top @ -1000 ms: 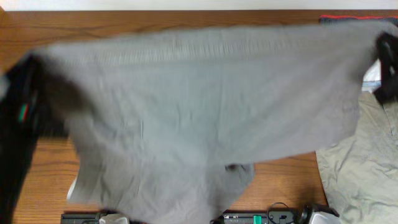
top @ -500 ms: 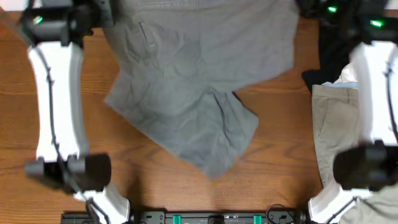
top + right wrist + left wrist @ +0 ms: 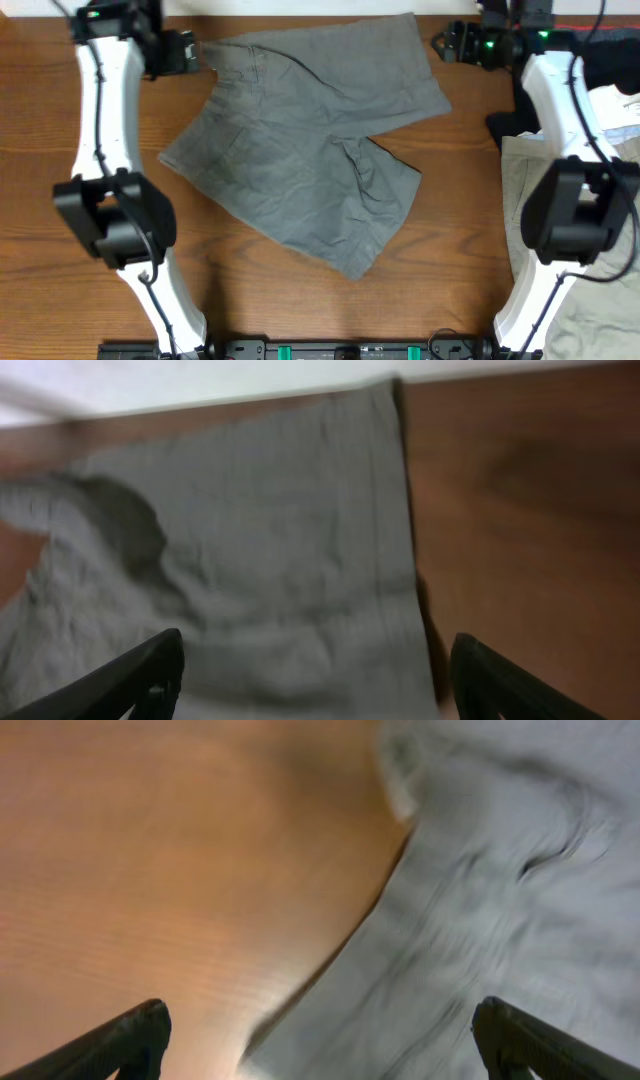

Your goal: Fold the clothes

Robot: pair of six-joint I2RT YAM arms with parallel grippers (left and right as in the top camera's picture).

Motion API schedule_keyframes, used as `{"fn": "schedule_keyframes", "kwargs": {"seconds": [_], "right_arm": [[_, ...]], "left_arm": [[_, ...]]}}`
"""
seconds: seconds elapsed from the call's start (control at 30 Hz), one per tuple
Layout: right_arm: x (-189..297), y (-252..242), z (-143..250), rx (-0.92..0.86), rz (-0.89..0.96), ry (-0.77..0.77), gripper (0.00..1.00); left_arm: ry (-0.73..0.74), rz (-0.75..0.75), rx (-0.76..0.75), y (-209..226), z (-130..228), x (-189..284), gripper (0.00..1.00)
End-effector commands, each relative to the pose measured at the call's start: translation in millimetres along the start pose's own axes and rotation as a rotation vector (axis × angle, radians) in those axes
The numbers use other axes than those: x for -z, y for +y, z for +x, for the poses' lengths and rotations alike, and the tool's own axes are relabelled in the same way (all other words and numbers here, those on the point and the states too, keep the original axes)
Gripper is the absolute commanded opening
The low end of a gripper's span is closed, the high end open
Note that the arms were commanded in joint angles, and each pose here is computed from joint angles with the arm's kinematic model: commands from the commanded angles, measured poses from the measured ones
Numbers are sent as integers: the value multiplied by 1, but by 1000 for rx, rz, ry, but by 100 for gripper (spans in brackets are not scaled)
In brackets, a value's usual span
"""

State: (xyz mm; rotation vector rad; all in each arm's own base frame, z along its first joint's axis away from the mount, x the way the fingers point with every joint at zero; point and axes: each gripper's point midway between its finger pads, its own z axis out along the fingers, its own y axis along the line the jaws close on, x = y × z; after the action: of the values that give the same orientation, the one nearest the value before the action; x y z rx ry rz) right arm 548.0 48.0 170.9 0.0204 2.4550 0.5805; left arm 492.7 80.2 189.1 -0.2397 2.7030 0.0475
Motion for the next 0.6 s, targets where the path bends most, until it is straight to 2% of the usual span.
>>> {"fn": "schedule_keyframes", "kwargs": {"seconds": [0.0, 0.23, 0.4, 0.57], "right_arm": [[58, 22, -10, 59, 6, -37, 83], [74, 20, 66, -49, 94, 256, 82], [80, 31, 100, -52, 93, 397, 81], [85, 42, 120, -19, 80, 483, 81]], "left_arm": [[-20, -34, 57, 26, 8, 49, 98], [290, 19, 98, 28, 85, 31, 98], [383, 16, 100, 28, 120, -15, 100], [400, 2, 97, 34, 142, -52, 95]]}}
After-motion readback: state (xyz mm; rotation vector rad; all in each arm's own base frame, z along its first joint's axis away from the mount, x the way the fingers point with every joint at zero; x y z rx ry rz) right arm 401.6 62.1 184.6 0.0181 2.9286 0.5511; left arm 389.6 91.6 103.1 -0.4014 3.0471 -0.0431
